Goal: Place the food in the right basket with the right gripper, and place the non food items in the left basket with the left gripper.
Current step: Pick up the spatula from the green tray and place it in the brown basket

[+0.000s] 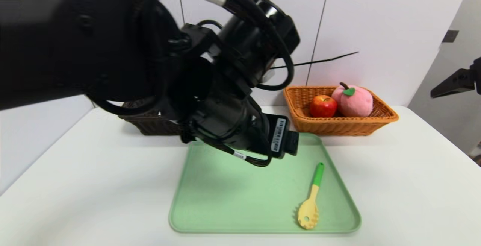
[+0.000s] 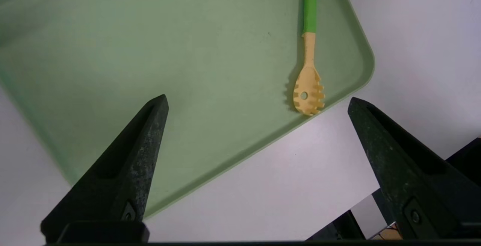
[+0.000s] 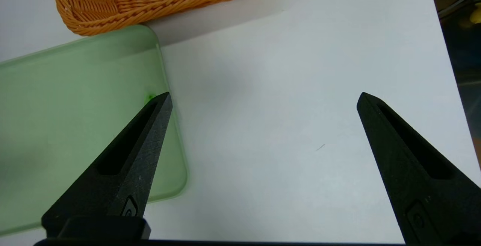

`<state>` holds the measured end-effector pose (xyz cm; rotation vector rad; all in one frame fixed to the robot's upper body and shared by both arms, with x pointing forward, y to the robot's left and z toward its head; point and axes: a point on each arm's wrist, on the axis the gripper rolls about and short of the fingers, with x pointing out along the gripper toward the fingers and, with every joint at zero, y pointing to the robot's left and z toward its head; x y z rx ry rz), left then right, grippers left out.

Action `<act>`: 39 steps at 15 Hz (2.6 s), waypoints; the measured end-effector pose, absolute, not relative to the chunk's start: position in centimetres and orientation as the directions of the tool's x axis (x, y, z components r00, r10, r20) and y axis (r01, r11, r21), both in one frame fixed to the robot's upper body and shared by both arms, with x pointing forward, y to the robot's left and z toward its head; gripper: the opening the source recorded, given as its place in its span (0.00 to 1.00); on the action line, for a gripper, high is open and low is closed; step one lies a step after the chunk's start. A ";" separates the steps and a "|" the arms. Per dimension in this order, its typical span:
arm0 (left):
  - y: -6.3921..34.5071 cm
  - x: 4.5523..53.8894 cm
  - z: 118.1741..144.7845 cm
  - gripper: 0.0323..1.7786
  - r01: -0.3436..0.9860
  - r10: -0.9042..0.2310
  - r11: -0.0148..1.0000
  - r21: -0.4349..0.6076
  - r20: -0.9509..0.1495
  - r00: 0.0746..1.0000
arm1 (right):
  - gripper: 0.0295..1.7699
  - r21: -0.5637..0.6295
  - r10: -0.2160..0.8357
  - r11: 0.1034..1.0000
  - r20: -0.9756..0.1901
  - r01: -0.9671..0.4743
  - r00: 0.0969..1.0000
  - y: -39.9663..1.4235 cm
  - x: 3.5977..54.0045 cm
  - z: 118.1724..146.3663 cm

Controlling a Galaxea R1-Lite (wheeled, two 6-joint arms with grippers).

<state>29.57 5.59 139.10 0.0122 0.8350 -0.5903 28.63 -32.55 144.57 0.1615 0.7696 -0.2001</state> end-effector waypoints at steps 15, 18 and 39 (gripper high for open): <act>-4.9 30.8 130.3 0.95 0.588 -0.464 0.805 -0.084 -0.707 0.534 | 0.96 0.044 -0.128 0.968 -0.762 0.249 0.634 -32.6 27.6 142.3; -5.8 30.5 129.3 0.95 0.557 -0.434 0.828 -0.061 -0.698 0.570 | 0.96 0.041 -0.129 0.968 -0.768 0.249 0.627 -32.7 27.5 142.0; -8.0 31.1 124.4 0.95 0.513 -0.374 0.858 -0.038 -0.731 0.571 | 0.96 0.022 -0.147 0.964 -0.790 0.266 0.596 -32.9 27.1 141.1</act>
